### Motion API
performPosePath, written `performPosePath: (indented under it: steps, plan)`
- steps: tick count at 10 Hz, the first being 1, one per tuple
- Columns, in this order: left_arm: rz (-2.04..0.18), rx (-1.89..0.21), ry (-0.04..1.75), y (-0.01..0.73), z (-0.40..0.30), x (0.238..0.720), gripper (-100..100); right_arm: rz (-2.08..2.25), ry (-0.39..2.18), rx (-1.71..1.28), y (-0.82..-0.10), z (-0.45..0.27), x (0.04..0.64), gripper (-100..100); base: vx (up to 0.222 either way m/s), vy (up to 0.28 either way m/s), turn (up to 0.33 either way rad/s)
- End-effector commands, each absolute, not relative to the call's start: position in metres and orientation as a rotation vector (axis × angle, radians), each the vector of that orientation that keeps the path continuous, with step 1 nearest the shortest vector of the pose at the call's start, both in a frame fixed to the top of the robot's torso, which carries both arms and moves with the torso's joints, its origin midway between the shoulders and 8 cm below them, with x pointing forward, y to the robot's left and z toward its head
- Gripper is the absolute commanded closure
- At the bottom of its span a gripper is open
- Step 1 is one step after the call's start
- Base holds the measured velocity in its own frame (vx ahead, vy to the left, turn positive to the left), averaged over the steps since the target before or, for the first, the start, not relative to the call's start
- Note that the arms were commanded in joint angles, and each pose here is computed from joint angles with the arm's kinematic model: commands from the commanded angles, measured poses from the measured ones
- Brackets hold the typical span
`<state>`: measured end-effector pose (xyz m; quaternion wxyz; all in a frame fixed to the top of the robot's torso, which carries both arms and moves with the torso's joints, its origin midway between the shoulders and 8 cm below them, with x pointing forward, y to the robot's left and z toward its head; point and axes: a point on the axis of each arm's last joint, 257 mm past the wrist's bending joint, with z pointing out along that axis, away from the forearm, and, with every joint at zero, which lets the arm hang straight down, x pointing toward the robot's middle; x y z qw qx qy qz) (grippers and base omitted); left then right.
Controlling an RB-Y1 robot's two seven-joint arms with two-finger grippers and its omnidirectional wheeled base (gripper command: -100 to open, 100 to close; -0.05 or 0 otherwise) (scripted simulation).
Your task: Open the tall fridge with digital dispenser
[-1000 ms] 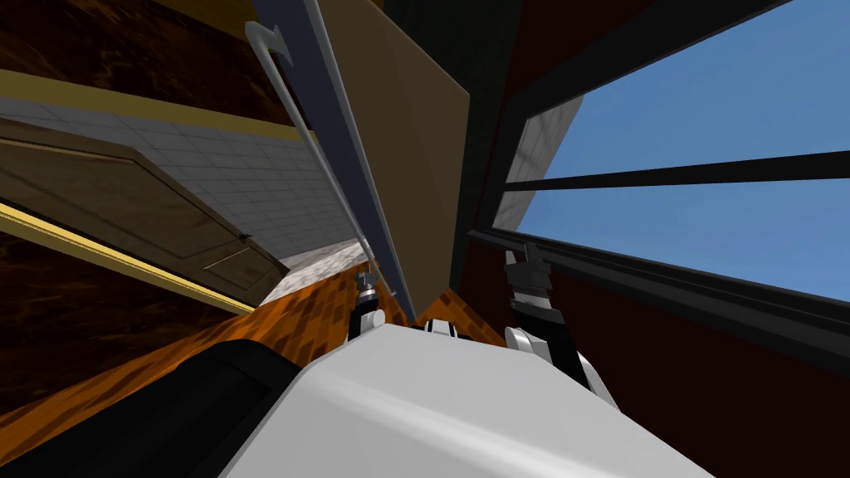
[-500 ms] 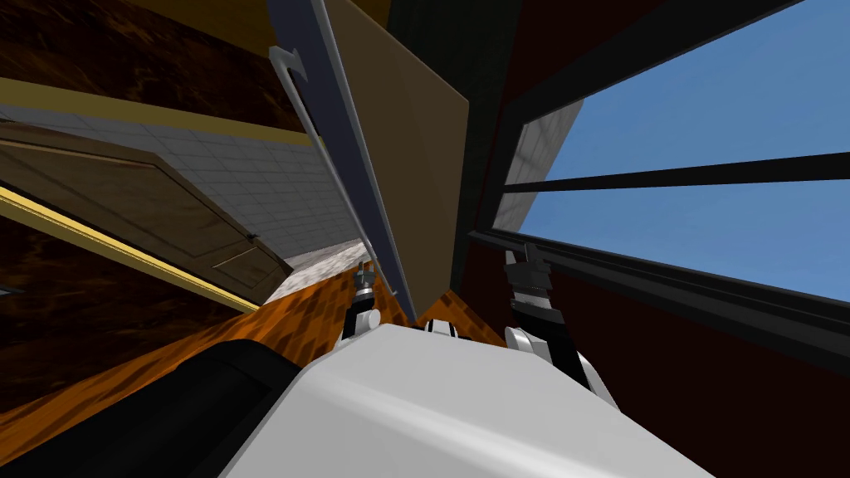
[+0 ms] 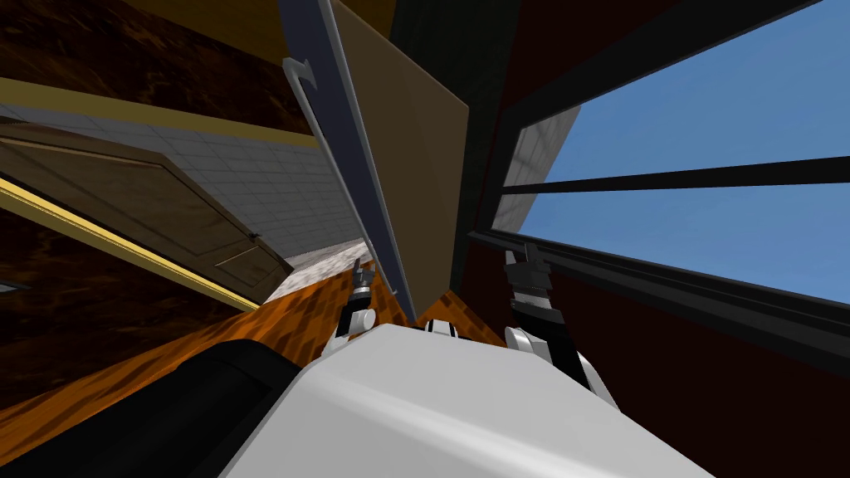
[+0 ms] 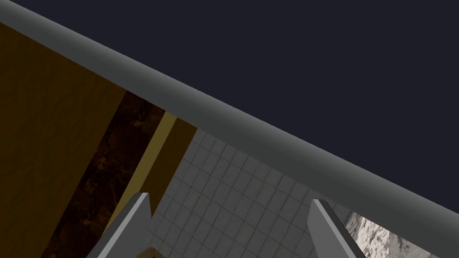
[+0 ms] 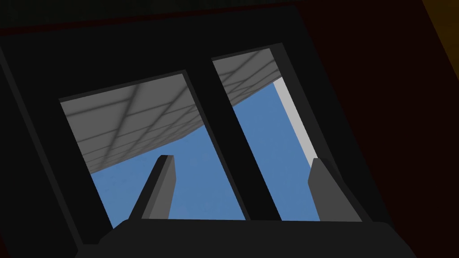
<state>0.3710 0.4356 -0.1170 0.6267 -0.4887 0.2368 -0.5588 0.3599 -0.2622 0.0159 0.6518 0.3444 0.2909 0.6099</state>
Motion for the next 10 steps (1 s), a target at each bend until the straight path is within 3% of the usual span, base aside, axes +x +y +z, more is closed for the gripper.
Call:
performPosePath:
  steps: [1,10]
  plan:
    - [-1.297,-1.136,0.573,0.428,-0.117,0.377,-100,1.384,0.660,0.782,-0.262,0.016,0.360,0,0.001,-0.011,-0.014]
    - [-1.334,-1.273,0.375,0.417,-0.131,0.364,-100,1.385,0.660,0.782,-0.262,0.016,0.360,0,0.005,-0.001,0.000]
